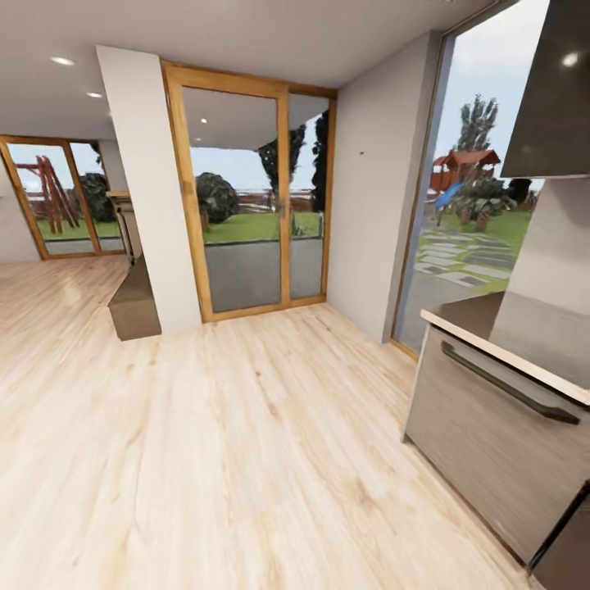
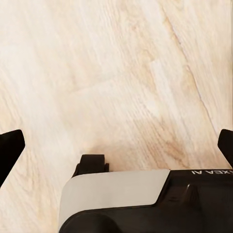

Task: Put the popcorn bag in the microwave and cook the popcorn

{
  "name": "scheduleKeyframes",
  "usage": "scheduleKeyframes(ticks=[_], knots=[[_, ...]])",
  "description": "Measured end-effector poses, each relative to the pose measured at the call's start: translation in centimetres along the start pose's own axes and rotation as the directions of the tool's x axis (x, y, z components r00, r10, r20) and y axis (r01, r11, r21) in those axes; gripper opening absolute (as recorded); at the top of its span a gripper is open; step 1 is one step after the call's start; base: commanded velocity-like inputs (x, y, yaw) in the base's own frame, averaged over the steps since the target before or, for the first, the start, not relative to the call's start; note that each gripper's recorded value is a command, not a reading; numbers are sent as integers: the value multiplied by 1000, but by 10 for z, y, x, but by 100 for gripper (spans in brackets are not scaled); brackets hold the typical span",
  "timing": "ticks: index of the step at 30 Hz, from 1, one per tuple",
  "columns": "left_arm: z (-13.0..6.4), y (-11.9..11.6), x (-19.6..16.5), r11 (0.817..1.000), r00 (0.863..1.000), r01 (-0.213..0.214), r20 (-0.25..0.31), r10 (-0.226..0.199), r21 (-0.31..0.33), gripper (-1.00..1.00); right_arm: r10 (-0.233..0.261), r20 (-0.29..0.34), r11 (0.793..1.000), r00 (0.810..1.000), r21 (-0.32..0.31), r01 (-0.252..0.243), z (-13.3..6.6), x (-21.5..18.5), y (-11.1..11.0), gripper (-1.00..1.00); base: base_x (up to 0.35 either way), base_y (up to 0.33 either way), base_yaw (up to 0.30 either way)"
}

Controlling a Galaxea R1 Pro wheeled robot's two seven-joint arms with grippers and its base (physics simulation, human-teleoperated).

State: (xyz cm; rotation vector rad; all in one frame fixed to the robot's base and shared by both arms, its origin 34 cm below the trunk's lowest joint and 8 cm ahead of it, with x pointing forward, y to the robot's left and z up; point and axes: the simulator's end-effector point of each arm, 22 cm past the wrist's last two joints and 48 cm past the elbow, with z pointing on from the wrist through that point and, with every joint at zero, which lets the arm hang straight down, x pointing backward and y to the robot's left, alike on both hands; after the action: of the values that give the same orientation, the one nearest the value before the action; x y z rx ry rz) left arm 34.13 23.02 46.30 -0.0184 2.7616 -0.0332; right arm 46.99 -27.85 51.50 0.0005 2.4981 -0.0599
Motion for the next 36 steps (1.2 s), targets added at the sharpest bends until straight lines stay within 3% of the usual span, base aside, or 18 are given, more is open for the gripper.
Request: scheduleKeyframes(ticks=[5, 9, 36], knots=[[0, 2, 0, 1000, 1000, 5, 0, -5, -4, 100, 52, 21, 998, 998, 42, -53, -3, 3, -21, 100, 0, 0, -300], [0, 3, 0, 1000, 1000, 7, -1, -7, -6, 100, 58, 24, 996, 998, 60, -59, -5, 8, -32, 100, 0, 0, -300], [0, 2, -1, 1000, 1000, 7, 2, -6, -4, 100, 44, 32, 998, 999, 43, -45, -5, 8, -22, 100, 0, 0, -300]])
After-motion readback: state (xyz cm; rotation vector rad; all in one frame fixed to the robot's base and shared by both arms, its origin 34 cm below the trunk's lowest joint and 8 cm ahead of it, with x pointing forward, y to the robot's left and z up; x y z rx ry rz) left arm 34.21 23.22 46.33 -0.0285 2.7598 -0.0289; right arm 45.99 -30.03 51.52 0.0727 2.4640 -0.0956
